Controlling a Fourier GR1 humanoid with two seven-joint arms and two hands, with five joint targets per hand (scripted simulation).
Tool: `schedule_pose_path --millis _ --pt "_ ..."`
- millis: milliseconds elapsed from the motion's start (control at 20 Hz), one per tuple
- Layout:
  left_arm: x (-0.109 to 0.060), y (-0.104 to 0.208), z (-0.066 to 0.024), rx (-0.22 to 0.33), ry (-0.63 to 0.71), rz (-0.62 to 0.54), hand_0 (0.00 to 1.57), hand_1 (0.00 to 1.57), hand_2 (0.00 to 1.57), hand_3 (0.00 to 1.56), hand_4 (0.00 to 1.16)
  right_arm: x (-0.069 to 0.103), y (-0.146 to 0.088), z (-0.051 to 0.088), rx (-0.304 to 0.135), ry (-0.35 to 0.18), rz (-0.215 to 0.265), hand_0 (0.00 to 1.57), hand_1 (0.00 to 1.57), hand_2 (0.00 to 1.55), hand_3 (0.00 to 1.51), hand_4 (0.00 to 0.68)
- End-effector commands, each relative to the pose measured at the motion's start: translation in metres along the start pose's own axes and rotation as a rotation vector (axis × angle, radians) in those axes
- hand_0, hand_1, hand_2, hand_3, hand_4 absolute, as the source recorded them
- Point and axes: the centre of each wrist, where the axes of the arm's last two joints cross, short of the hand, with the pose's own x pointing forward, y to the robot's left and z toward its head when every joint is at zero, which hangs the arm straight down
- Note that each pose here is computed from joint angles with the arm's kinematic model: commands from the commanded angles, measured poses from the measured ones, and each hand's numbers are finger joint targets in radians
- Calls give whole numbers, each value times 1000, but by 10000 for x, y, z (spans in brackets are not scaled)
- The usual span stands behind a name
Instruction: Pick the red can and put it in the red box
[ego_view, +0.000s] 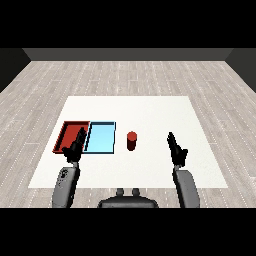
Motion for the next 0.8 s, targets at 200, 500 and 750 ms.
schedule_pose_path --millis 200,500,750 --pt "-45 -101 46 -14 69 26 0 0 0 0 0 -5 -164 -80 50 -8 -27 0 0 0 0 0" --pt "-14 -20 124 4 -376 76 0 0 0 0 0 107 -258 -12 94 -365 -99 0 0 0 0 0" --pt "-40 67 65 0 -392 79 0 0 0 0 0 104 -258 -199 96 -366 -113 0 0 0 0 0"
